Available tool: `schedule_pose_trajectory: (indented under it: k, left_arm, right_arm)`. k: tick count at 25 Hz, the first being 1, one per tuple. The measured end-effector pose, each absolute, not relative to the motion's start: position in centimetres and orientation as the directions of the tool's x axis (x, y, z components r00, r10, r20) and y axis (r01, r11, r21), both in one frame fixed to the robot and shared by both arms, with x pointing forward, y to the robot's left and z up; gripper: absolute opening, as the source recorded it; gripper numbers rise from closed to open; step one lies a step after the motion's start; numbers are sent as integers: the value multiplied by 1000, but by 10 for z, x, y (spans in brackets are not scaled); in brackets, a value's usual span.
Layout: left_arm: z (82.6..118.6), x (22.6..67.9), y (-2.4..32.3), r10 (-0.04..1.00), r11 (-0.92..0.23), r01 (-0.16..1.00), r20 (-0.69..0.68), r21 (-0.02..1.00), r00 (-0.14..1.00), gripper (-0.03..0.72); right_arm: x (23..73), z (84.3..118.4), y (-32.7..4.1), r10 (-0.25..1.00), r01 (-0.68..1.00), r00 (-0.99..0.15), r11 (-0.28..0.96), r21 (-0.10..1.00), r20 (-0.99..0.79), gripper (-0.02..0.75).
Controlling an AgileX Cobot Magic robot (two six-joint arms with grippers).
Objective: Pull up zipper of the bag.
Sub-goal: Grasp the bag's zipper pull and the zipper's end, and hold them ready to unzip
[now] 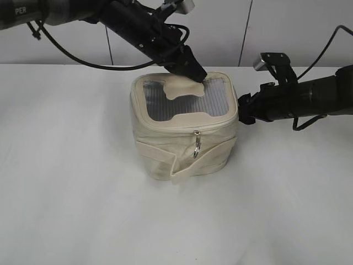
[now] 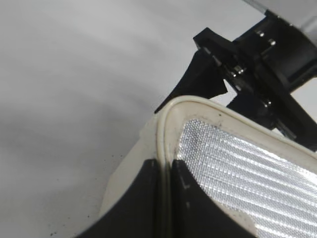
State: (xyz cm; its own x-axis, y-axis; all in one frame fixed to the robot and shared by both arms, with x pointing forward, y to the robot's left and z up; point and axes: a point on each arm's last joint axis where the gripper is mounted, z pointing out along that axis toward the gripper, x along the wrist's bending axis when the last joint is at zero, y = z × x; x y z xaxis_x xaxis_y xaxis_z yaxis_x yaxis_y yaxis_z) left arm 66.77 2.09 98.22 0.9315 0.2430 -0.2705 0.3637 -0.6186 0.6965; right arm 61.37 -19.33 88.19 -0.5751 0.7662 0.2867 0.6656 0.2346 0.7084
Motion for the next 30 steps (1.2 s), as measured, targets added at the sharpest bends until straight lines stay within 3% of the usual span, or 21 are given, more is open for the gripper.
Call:
schedule_pose_trajectory:
  k: [5,17,19,24,26,30]
  left_arm:
    - [982,668,21,243,-618,365,-272,696,931,44]
    - [982,668,21,245,-617,367,-273,696,930,44]
    - [982,668,21,245,-617,367,-274,696,930,44]
    - [982,667,21,242,-618,367,-276,695,930,44]
    - [982,667,21,242,-618,367,-276,695,930,44]
    - [982,667,20,243,-617,366,-274,696,930,44]
  right_arm:
    - [614,881,-195,774,676,-563,230,700,289,456]
    - [619,886,-194,761,605,-609,263,751,224,446]
    - [621,888,-194,756,591,-619,270,760,214,396]
    - [621,891,-190,725,563,-656,284,777,210,80]
    - [619,890,-189,720,571,-657,283,771,223,32]
    - [615,891,-195,746,617,-620,272,738,244,13]
